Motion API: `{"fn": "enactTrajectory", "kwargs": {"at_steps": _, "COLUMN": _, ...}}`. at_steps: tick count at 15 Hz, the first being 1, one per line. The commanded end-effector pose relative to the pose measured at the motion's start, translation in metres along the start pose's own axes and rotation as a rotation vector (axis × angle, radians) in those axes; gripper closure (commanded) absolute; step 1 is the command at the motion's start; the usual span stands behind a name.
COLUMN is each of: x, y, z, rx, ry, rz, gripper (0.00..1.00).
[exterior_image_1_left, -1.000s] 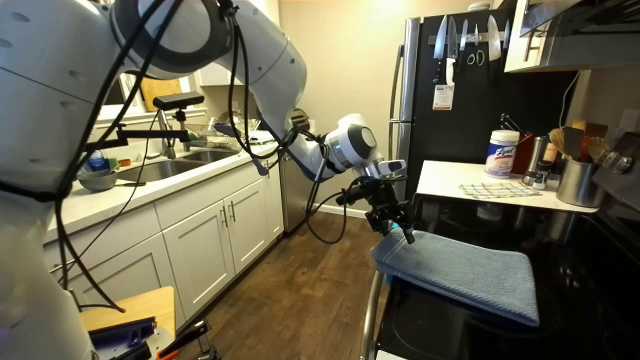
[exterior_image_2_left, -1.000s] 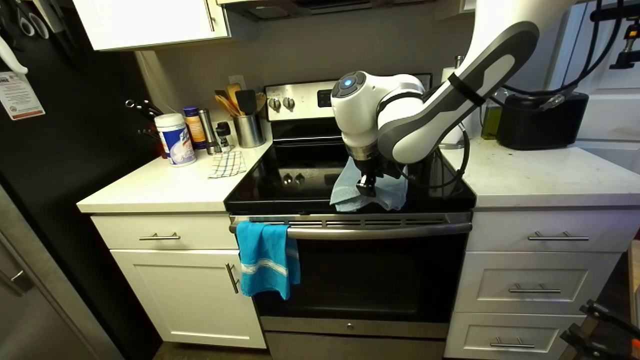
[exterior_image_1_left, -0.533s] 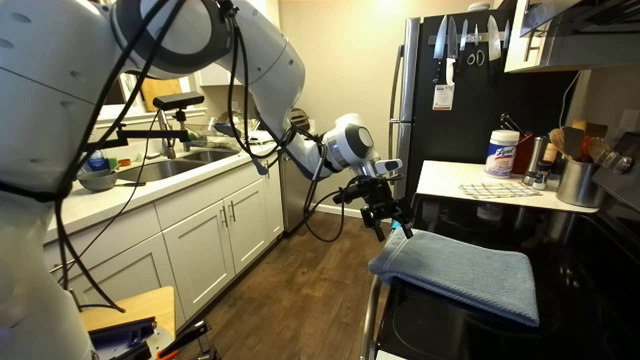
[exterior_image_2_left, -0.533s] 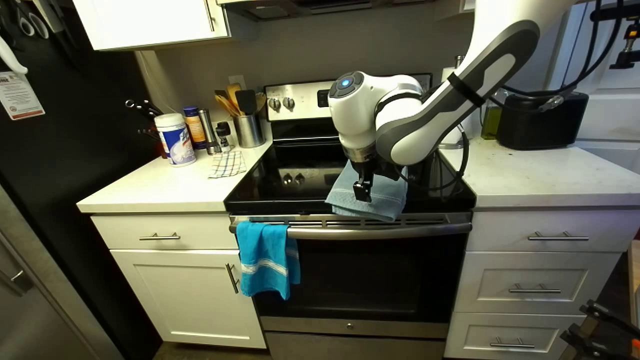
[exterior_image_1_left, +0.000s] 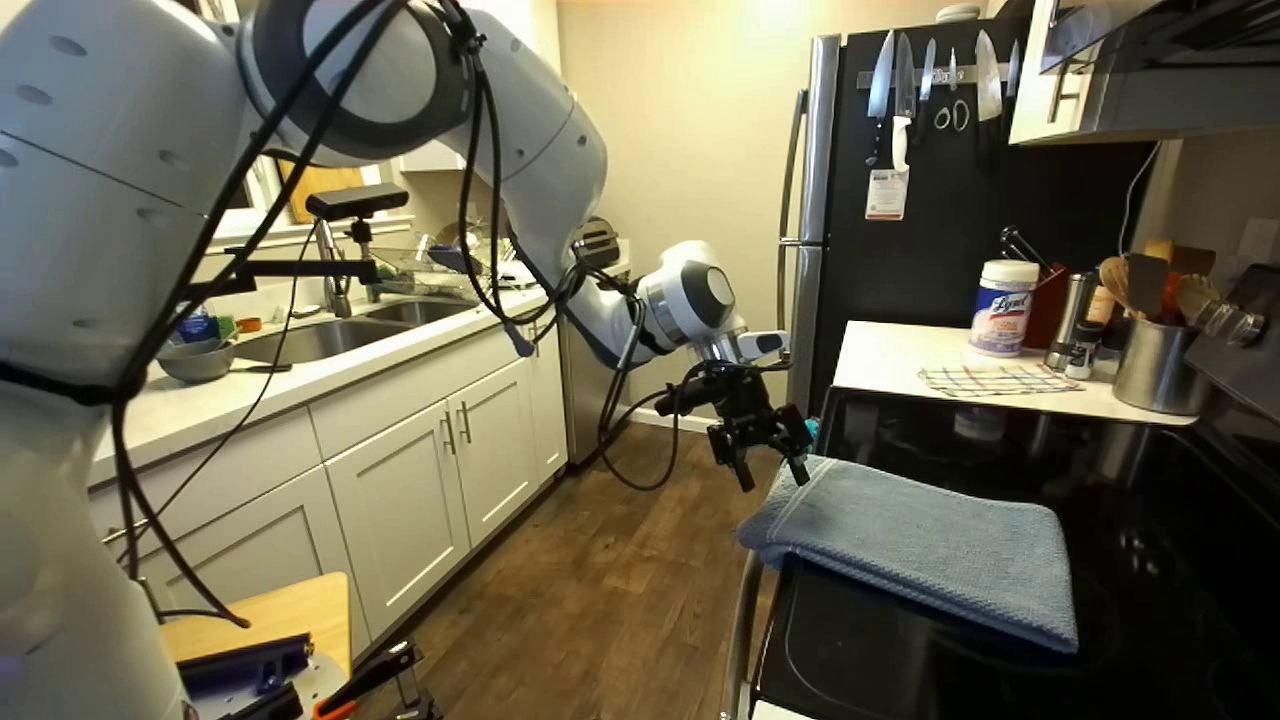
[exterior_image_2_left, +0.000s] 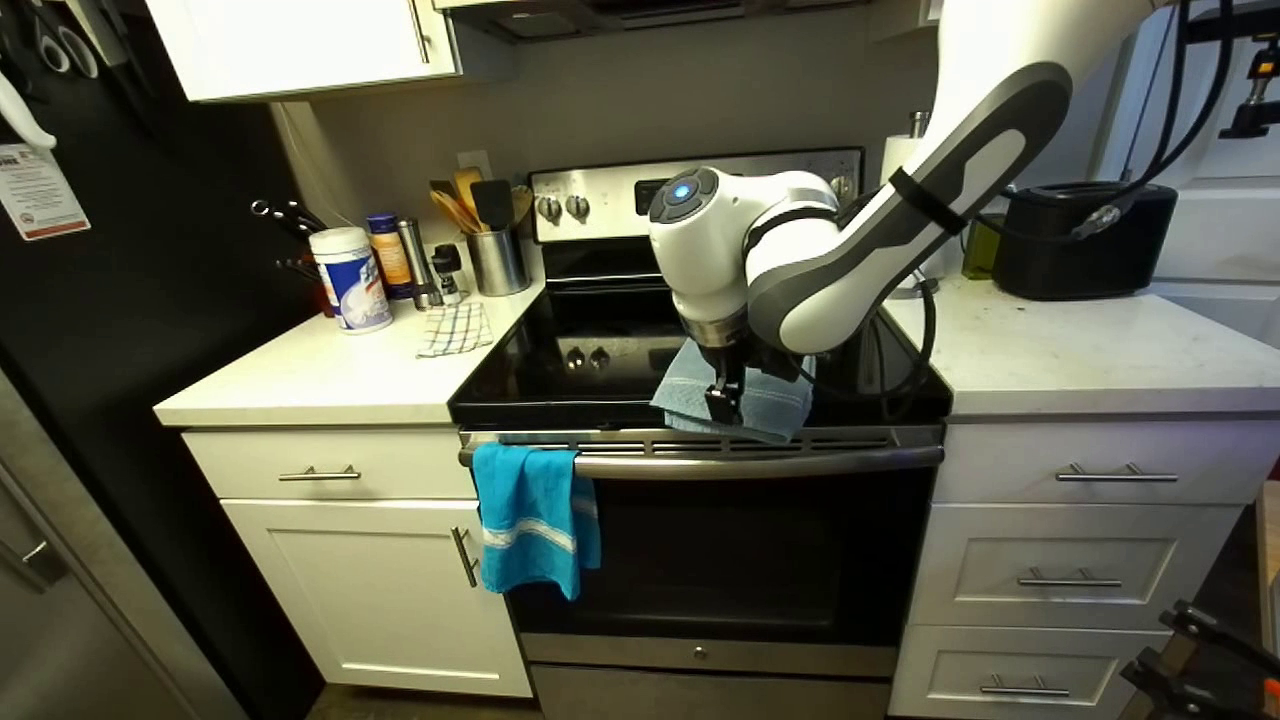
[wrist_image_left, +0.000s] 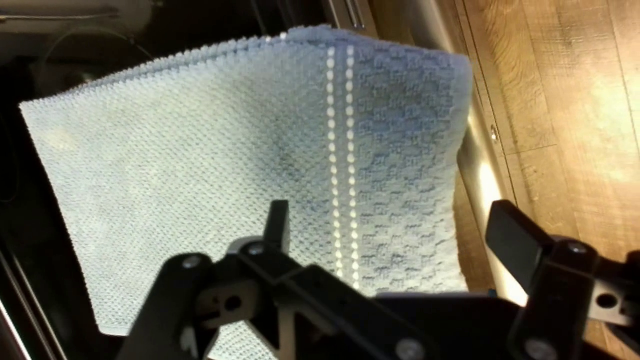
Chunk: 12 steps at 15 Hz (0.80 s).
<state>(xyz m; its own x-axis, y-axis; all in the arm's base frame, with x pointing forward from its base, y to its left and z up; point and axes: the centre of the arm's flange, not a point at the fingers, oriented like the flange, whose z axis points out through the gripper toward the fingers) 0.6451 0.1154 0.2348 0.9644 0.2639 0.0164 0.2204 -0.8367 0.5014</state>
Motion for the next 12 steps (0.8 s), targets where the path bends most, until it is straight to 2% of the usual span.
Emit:
{"fn": "enactTrajectory", "kwargs": {"at_steps": 1, "x": -0.004, "y": -0.007, "z": -0.001, "rx": -0.081, "ry": -0.022, "rz": -0.011, "gripper": 0.00}}
{"fn": "enactTrajectory", "kwargs": {"at_steps": 6, "x": -0.006, "y": -0.006, "z": -0.009, "rx": -0.280, "ry": -0.018, "rz": 0.005, "gripper": 0.00}}
{"fn": "enactTrajectory", "kwargs": {"at_steps": 8, "x": -0.007, "y": -0.009, "z": -0.010, "rx": -0.318, "ry": -0.027, "rz": 0.010, "gripper": 0.00}}
{"fn": "enactTrajectory", "kwargs": {"at_steps": 12, "x": -0.008, "y": -0.016, "z": -0.010, "rx": -0.336, "ry": -0.052, "rz": 0.023, "gripper": 0.00}}
